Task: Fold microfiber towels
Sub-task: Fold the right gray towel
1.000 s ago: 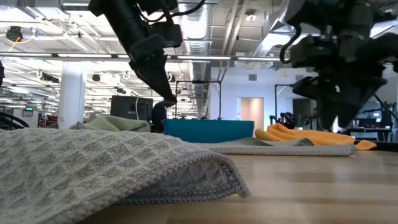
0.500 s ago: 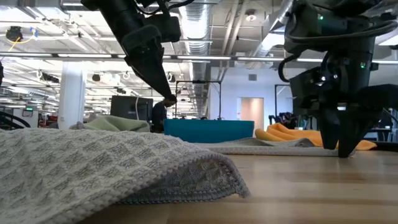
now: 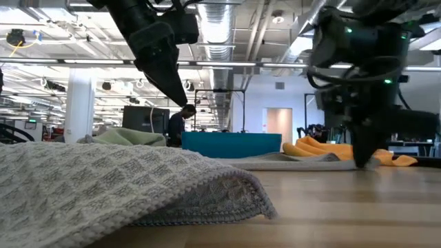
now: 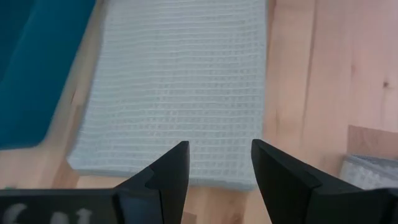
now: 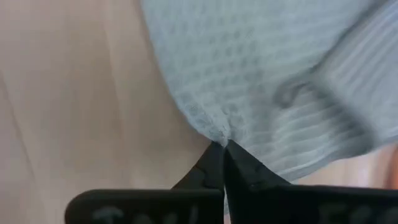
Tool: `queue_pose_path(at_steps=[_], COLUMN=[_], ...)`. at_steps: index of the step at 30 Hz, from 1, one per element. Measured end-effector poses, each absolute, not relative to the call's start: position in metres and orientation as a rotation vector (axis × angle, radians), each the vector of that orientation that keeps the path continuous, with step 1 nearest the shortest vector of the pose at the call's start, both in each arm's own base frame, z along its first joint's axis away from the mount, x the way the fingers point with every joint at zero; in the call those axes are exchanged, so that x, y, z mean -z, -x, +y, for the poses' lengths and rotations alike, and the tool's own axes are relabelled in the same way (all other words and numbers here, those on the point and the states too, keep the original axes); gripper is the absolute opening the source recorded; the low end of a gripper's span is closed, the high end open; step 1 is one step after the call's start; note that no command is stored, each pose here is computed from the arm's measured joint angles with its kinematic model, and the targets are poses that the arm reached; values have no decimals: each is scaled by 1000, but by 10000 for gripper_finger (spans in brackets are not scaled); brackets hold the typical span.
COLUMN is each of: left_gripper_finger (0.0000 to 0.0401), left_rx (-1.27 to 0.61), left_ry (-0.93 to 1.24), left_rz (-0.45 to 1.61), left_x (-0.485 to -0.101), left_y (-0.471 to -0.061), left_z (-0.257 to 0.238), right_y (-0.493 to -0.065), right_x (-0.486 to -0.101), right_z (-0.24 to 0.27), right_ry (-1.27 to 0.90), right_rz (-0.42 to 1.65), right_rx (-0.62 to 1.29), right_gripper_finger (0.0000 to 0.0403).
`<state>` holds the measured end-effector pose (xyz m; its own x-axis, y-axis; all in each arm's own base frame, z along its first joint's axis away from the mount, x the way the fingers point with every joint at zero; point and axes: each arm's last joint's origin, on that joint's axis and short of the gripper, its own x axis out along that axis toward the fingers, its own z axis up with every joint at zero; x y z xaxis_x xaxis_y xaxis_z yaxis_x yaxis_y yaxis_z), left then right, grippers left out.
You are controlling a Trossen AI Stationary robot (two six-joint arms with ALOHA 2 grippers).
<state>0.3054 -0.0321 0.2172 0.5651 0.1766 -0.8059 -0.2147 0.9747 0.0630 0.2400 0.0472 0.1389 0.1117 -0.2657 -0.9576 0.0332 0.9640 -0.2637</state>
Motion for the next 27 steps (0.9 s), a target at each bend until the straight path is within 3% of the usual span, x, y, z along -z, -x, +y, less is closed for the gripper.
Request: queue_pose_path(at_steps=[16, 27], left_gripper_finger=[167, 167], left_rx=[-326, -356], left_ry=[55, 90], left_rz=[958, 931], left_x=[-215, -227], left_y=[-297, -287], left_z=[-51, -55], right_y=[-296, -361], right_x=[-189, -181], right_z=[12, 4], right_ry=[365, 512], right_rz=[1237, 1154], right_rx=[160, 45], right_gripper_finger=[3, 2])
